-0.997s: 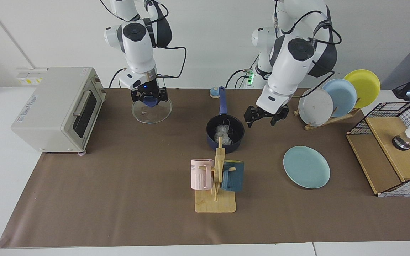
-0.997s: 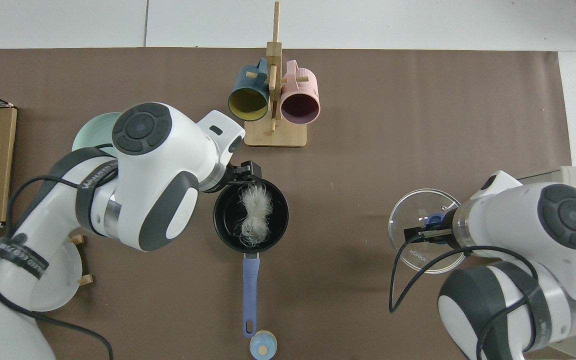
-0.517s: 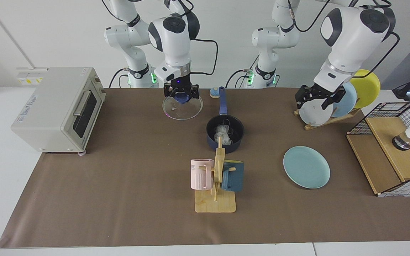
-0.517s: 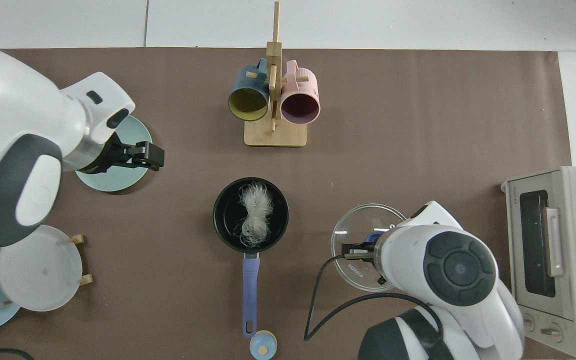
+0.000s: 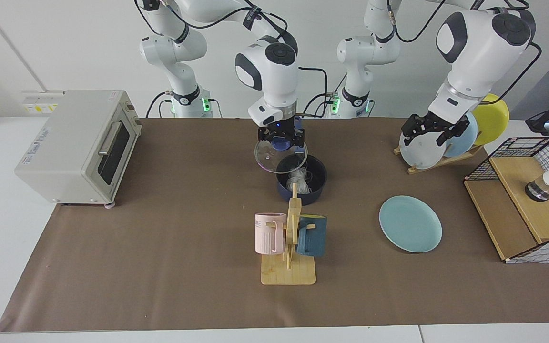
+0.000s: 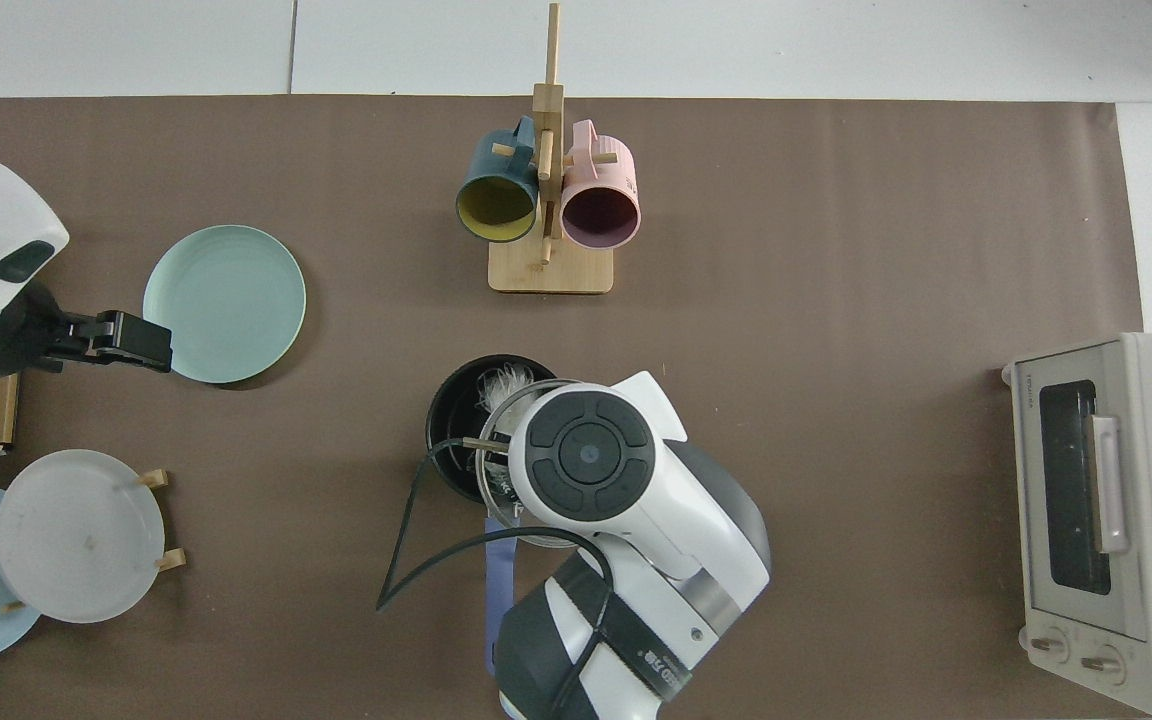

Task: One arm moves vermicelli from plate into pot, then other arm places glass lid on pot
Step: 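Lower the glass lid onto the pot with the right gripper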

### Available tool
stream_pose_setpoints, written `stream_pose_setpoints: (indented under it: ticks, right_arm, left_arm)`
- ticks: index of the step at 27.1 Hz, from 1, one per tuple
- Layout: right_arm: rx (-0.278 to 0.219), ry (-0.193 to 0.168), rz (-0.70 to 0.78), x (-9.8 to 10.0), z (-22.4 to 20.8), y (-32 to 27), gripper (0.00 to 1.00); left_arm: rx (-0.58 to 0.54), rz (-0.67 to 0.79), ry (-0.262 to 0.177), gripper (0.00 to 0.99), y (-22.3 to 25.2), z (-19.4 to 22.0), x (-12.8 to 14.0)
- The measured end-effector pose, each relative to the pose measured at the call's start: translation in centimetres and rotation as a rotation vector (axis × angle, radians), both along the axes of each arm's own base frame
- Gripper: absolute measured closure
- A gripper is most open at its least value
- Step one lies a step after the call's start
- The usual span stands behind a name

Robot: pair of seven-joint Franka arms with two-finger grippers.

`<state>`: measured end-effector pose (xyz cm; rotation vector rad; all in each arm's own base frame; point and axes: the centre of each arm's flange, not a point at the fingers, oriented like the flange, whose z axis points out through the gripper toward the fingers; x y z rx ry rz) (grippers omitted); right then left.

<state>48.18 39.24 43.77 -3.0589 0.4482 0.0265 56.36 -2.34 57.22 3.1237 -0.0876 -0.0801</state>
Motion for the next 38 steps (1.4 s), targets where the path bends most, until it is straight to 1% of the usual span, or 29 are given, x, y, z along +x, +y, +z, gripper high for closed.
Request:
stream_pose_setpoints:
  ticks: [6,15,19,26,33,38]
  right_arm:
    - [-0.001,-0.022,-0.037,1.7,-0.7,3.0,0.56]
    - [-0.007,-0.018,-0.024,4.6,-2.5,6.0,0.56]
    - [-0.007,-0.016,-0.022,5.4,-3.4,6.3,0.56]
    - [-0.027,-0.019,-0.034,5.5,-4.5,6.5,0.56]
    - [-0.035,-0.02,-0.055,4.7,-4.8,7.5,0.56]
    - [-0.036,-0.02,-0.059,4.6,-4.9,7.7,0.56]
  left_arm:
    - [0.0,-0.017,-0.001,0.0,-0.9,0.0,0.0]
    - [0.0,-0.016,-0.003,0.0,-0.9,0.2,-0.1]
    - [0.0,-0.016,-0.005,0.0,-0.9,0.2,-0.1]
    - [-0.001,-0.016,-0.008,0.0,-0.9,0.4,-0.1]
    - [-0.001,-0.017,-0.008,0.0,-0.9,0.4,-0.1]
    - [-0.001,-0.017,-0.008,0.0,-0.9,0.4,-0.1]
